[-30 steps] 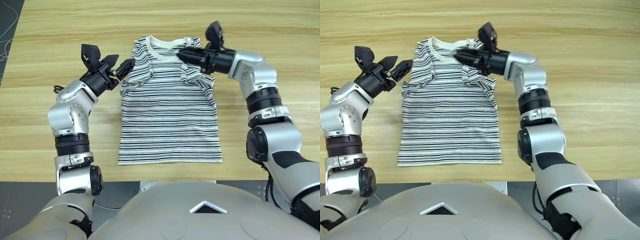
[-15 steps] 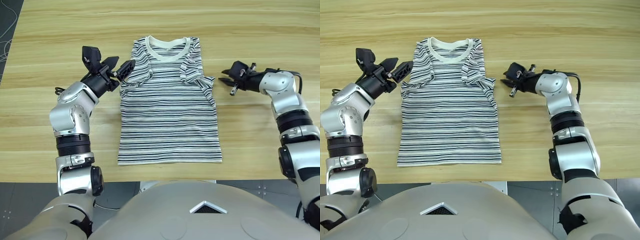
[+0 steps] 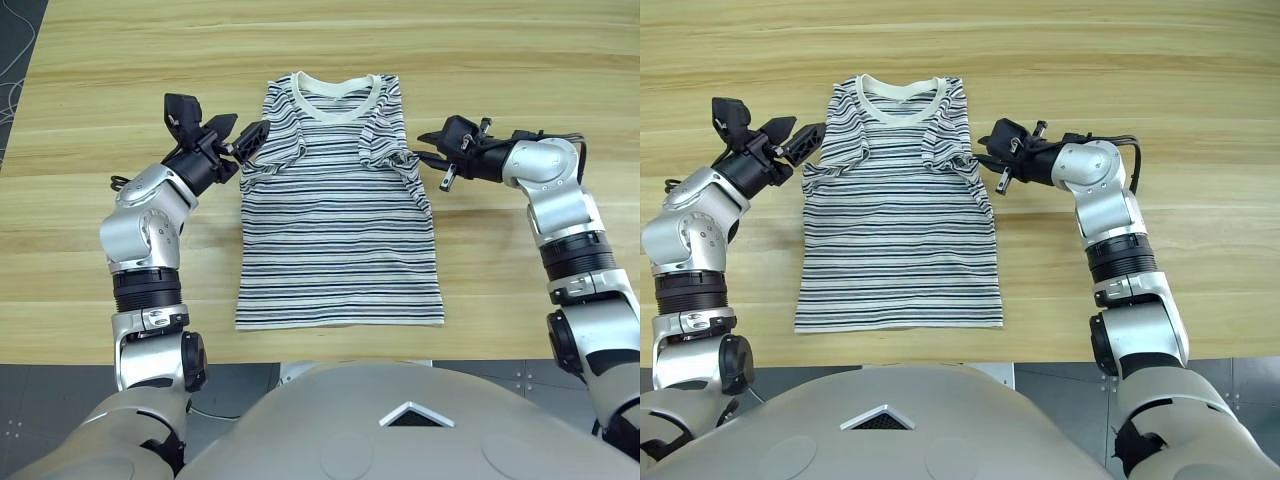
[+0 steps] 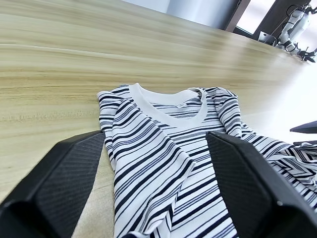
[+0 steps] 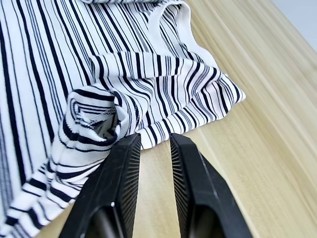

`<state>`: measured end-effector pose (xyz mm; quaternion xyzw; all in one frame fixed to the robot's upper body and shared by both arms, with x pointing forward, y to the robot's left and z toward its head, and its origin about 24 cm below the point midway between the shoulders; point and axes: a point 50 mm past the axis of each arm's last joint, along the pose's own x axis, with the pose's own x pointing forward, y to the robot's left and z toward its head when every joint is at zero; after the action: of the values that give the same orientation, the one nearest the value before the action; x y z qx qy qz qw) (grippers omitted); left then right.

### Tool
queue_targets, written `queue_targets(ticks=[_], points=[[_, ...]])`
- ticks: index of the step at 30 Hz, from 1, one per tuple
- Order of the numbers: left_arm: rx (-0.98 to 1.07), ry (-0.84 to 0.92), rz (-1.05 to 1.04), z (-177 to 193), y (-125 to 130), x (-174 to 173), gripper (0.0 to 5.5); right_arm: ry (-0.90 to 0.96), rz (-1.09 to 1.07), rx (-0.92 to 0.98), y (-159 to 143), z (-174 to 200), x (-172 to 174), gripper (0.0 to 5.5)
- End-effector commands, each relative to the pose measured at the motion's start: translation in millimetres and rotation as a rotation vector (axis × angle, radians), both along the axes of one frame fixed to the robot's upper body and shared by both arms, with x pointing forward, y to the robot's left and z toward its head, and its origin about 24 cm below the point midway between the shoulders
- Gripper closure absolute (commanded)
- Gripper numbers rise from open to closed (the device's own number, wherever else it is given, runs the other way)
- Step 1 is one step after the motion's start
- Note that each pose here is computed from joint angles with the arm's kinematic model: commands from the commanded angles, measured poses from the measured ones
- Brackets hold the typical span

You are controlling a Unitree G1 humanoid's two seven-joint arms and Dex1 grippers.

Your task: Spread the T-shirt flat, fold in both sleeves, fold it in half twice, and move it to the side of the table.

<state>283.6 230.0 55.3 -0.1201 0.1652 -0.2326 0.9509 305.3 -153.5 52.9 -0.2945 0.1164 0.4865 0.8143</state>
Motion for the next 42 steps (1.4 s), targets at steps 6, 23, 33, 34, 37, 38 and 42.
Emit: queue_targets(ticks=[6,23,33,34,37,38,42], points=[[0.024,-0.004,-0.007,2,0,4,1.69,0.216,0.169,0.134,22,3,-30,4.42],[1.428,-0.849,-1.064,43,12,-47,1.06,0.01,0.299,-0.11,-80,49,-73,3.69],[1.394,-1.071,-1.685,32,35,-94,1.06,-0.457,1.027,-0.563,-87,10,-125,3.69],[1.372,-1.106,-1.725,32,36,-99,1.06,-0.471,1.082,-0.56,-89,6,-130,3.69],[1.326,-1.184,-1.756,35,34,-106,1.06,-0.514,1.143,-0.525,-90,0,-138,3.69],[1.319,-1.209,-1.758,36,33,-107,1.06,-0.527,1.149,-0.512,-89,-2,-138,3.69],[1.32,-1.26,-1.748,44,35,-111,1.06,-0.549,1.174,-0.462,-82,-8,-144,3.69]])
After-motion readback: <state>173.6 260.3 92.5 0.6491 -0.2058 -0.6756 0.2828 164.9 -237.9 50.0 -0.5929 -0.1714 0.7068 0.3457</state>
